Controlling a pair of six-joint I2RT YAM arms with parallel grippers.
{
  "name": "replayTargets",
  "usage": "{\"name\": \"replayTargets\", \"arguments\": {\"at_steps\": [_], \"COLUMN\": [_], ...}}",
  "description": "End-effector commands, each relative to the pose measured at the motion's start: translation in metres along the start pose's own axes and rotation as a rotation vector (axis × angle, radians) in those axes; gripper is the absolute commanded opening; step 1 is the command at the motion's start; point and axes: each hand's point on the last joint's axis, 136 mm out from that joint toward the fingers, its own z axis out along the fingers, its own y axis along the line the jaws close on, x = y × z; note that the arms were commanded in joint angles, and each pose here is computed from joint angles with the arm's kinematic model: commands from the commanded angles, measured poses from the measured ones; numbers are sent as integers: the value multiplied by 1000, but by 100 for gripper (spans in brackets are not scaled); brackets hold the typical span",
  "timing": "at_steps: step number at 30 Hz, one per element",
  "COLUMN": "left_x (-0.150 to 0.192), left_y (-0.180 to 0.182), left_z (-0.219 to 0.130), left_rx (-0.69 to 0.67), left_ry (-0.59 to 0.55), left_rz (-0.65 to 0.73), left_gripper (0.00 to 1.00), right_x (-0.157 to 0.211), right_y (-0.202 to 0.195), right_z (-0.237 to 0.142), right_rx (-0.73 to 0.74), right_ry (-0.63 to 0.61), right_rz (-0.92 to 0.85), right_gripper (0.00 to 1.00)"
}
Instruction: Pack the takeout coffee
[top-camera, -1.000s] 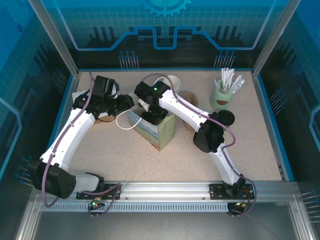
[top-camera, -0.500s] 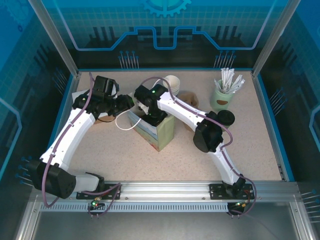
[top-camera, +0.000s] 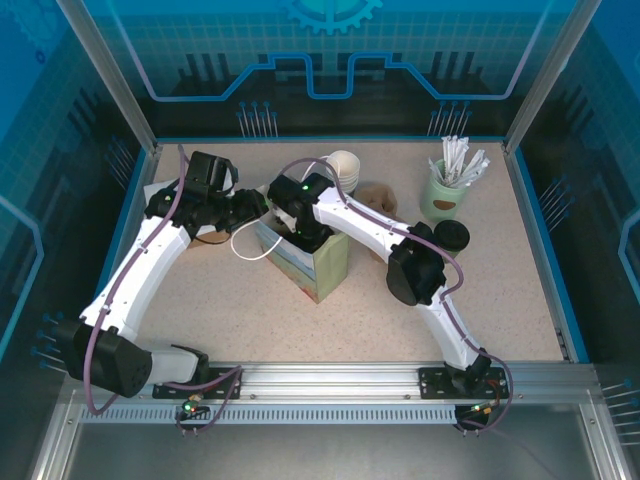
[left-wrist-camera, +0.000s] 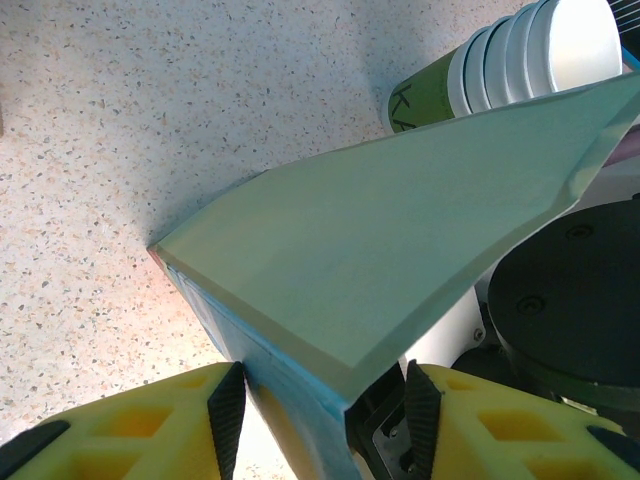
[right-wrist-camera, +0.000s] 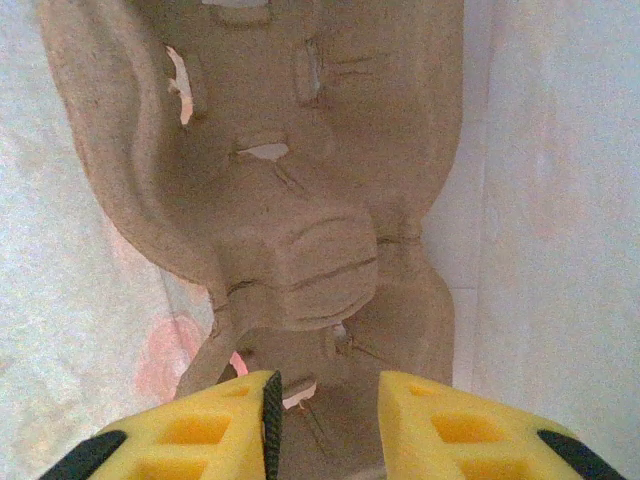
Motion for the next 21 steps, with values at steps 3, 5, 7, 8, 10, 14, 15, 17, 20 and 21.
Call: {"name": "replayTargets", "arguments": {"at_steps": [3, 5, 7, 8, 10, 14, 15, 17, 20, 21], "left_x": [-4, -3, -3, -3, -2, -2, -2, -2, -2, -1], "left_y": [-4, -3, -5, -4, -4, -4, -5, -4, -5, -4], "left_z": [-3, -2, -1, -1, -1, -1, -1, 0, 0, 0], "left_rx": [12, 12, 14, 14, 13, 14, 15, 12, 14, 12], "left_ry": [0, 4, 5, 6, 7, 7, 7, 8, 7, 9], "left_rz": [-22, -24, -23, -23, -23, -22, -21, -22, -22, -23], "left_gripper": [47, 47, 47, 46, 46, 46, 46, 46, 46, 46], "right_x": [0, -1, -1, -1, -2, -2, -2, -2, -3, -4], "right_y": [11, 12, 13, 14, 14, 17, 18, 18, 20, 22], "right_z": [-2, 1, 3, 4, 6, 7, 7, 7, 4, 3], "right_rx": [-35, -40, -44, -48, -51, -69, -71, -75, -84, -93], "right_ry": [-6, -4, -1, 1, 4, 7, 7, 6, 0, -3], "right_rz": [-18, -15, -14, -15, -13, -10, -10, -9, -9, -8], "right_gripper": [26, 23, 21, 19, 17, 14, 14, 14, 14, 14]}}
